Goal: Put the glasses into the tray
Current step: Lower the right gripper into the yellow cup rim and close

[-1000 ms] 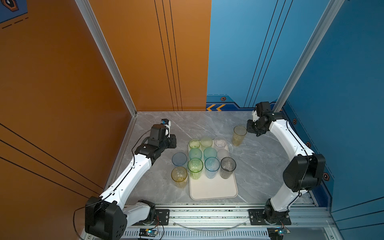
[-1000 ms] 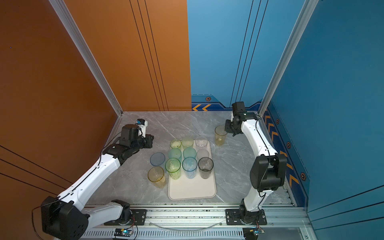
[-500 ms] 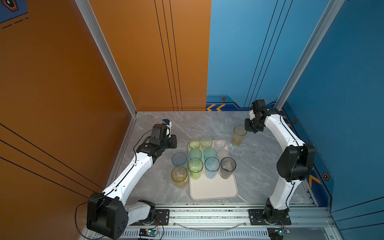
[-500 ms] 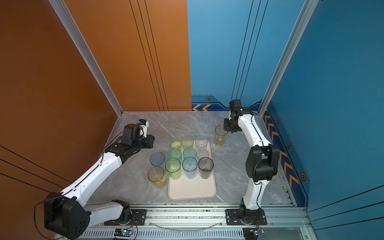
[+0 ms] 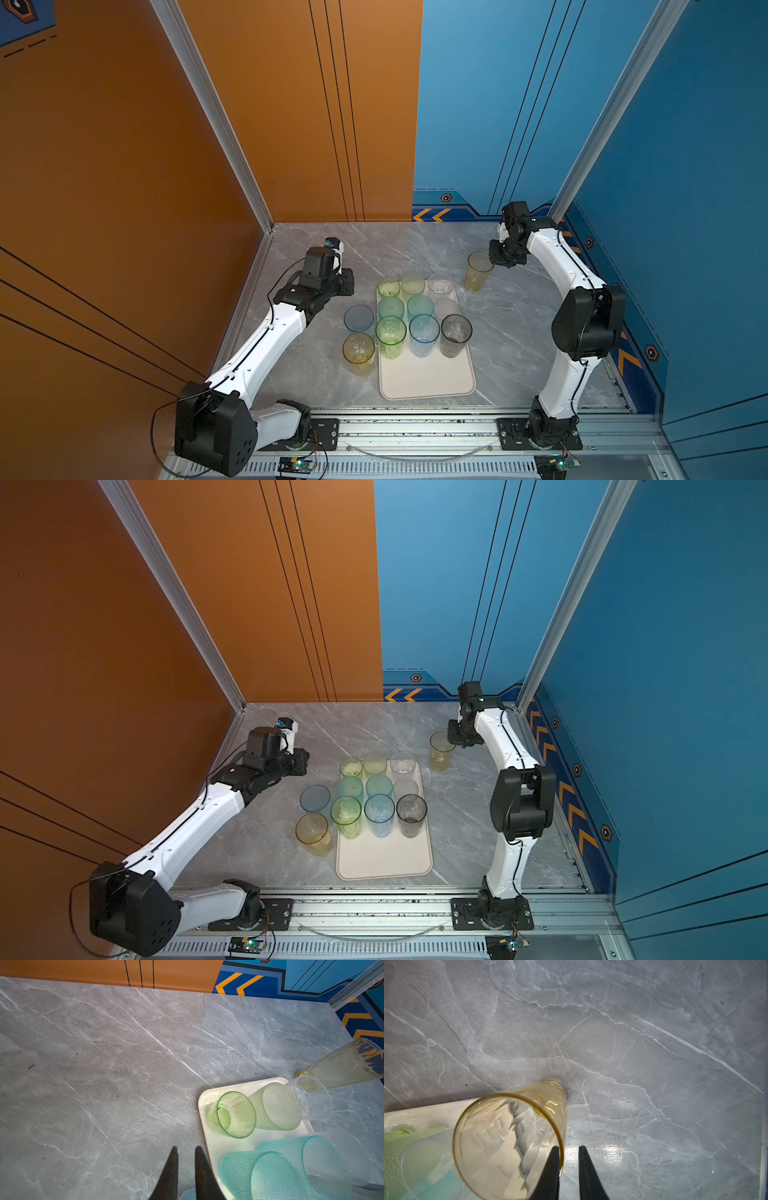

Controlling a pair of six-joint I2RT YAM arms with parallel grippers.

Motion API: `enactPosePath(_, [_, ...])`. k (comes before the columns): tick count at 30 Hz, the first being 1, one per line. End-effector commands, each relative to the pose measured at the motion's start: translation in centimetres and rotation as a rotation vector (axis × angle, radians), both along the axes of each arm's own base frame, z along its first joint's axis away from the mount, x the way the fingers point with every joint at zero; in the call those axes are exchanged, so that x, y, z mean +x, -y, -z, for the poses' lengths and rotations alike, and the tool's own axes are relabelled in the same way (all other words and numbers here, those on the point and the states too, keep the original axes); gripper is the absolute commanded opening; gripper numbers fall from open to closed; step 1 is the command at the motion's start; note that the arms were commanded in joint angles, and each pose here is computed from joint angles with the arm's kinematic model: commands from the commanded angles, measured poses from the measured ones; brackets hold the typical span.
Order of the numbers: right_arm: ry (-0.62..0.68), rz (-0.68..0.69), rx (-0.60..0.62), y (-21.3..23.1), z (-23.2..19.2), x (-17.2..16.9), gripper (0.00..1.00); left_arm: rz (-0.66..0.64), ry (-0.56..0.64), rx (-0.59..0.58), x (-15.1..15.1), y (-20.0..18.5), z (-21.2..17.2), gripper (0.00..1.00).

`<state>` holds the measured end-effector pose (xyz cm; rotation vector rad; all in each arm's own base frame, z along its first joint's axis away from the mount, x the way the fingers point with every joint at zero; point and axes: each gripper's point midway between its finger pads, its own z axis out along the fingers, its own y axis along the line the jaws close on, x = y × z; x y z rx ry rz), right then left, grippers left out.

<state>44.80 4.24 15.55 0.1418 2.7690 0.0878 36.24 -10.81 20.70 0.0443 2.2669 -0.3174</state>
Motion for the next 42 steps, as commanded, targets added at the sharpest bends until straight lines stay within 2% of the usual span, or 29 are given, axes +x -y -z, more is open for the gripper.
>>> enactPosePath(1, [-0.012,-0.015,-0.001,0.0,-0.2,0.3,0.17,0.016,0.003,0.002,0.4,0.1,-0.5,0.18])
enactPosePath(15, [-0.028,-0.033,0.01,-0.9,0.7,1.2,0.15,0.014,-0.009,0.008,0.4,-0.1,0.1,0.18])
enactPosePath(32, [-0.067,-0.065,-0.005,-1.6,1.7,0.1,0.04,0.01,-0.017,0.005,0.2,-0.3,0.5,0.17])
enactPosePath(42, [0.007,-0.067,-0.05,-1.1,-1.2,-1.1,0.0,0.021,-0.022,-0.011,-0.2,-0.1,0.6,0.17])
